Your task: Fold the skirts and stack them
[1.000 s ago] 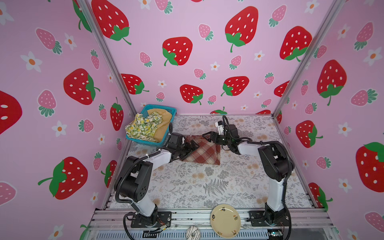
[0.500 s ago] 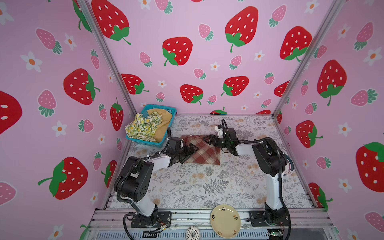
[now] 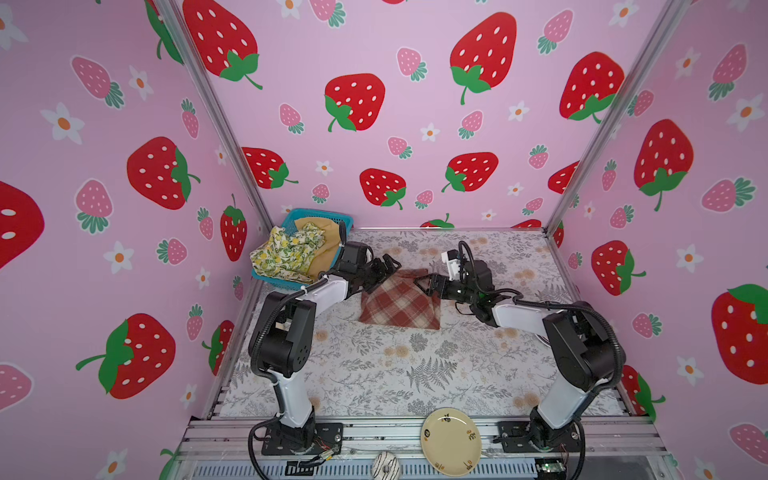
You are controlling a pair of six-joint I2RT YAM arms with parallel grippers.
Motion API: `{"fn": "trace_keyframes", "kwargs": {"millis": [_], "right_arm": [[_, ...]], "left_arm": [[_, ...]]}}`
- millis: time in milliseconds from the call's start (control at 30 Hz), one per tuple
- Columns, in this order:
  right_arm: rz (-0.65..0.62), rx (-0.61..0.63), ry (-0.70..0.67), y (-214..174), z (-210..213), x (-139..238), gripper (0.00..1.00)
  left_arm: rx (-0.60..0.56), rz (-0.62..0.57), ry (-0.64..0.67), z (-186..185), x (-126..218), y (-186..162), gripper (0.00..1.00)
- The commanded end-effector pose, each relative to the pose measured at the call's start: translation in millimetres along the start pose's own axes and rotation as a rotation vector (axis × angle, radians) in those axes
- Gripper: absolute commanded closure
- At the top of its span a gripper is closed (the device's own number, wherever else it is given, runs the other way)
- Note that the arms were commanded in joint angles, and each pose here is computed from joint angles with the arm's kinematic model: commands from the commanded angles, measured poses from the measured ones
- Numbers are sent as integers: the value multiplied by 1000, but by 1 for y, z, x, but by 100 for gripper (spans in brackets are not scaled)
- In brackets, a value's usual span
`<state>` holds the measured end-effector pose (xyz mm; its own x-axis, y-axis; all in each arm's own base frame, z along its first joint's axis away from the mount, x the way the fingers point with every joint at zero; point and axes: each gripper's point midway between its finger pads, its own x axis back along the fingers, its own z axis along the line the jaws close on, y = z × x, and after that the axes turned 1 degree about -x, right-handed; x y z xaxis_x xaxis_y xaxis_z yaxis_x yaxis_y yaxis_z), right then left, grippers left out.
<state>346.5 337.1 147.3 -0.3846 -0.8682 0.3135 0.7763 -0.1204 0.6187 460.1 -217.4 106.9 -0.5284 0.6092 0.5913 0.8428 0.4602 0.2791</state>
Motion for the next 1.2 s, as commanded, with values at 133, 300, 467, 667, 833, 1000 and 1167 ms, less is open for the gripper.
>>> {"fn": "trace_keyframes", "kwargs": {"millis": [133,300,467,667,833,1000,1167], "right_arm": [[82,33,4,-44,10,-14,0],[124,10,-27,-74,-1,-26,0],[150,-31,-73,-101,-21,-30,0],[167,-73,-98,-120,-35,-29,0],[175,-81,-120,-130,-36,-26,0],[191,-77,-139,-140,-36,-24,0],[188,-56,-167,-138,-37,-20,0]], "left_arm": [[57,62,53,39,-16,-17,1],[73,68,60,53,-21,-13,1],[62,50,23,38,-11,0,1],[25,27,1,17,-4,19,1],[44,32,-17,18,-18,26,1],[76,48,-18,29,-39,28,2],[73,57,-16,31,-46,30,3]]}}
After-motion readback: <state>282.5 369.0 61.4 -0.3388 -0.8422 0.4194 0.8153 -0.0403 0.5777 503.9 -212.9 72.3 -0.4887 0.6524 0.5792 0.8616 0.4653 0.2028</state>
